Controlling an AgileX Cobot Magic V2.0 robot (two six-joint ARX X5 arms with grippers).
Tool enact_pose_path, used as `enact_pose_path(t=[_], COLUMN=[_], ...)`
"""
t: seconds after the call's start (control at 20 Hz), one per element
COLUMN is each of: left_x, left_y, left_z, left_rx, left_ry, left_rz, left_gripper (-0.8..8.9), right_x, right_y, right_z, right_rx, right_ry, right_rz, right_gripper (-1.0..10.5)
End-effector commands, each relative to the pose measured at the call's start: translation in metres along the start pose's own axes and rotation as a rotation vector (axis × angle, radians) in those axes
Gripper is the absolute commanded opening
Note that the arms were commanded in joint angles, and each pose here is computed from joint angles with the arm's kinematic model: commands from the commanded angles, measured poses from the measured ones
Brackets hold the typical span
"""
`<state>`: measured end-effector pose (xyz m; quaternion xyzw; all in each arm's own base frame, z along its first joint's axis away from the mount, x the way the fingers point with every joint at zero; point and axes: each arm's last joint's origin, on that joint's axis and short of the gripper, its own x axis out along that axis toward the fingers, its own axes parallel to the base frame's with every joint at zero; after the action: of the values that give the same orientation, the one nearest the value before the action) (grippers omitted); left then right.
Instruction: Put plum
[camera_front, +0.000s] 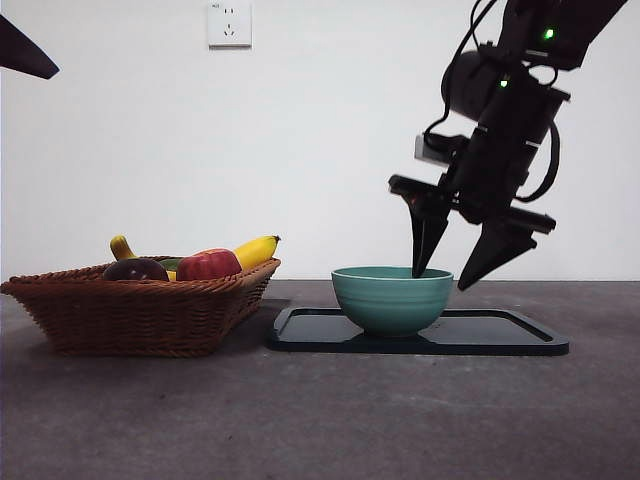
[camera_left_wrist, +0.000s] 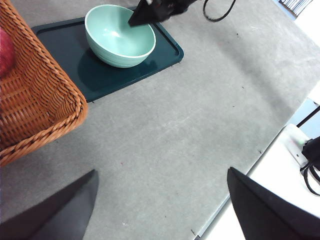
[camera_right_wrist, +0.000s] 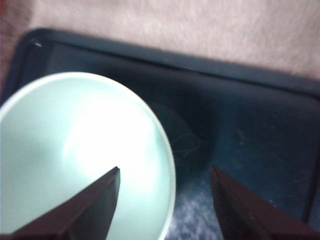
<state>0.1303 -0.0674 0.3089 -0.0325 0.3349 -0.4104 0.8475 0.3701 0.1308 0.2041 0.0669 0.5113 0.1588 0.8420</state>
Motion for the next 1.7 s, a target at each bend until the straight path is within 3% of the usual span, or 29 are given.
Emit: enact_pose_path(t=[0.05,0.25,0.7,1.1,1.45,1.7], left_x=[-0.002,-0.002,-0.002,-0.002,-0.002,-0.002], left_y=[-0.002,-0.002,-0.002,-0.002,-0.002,-0.002], left_z=[0.005,0.004,0.004,0.004,0.002,0.002], left_rx=[0.013,0.012,0.009,0.008,0.000,-0.001], left_ry=[-0.015,-0.014,-0.014,-0.012,0.009,0.010], left_rz=[-0.010,-0.010,-0.010,-0.010,-0.010,-0.010], left_gripper=[4.05,4.05,4.05,4.05,4.05,4.05], right_x=[0.006,0.006,0.003,-0.083,-0.169,-0.186], right_y=[0.001,0.002,0.003,0.021,0.051,0.067], right_z=[0.005,0.007,0.009,0.014,-0.026,-0.068], right_rx=[0.007,0.003,0.000,-0.032,-0.156,-0.237], right_ry=[-0.014,-0.035,-0.060,-0.219,-0.213,-0.219], right_rz=[0.004,0.011,0.009,0.034,0.047,0.045], right_gripper=[2.1,0.6,0.1,0.1,0.1,0.1])
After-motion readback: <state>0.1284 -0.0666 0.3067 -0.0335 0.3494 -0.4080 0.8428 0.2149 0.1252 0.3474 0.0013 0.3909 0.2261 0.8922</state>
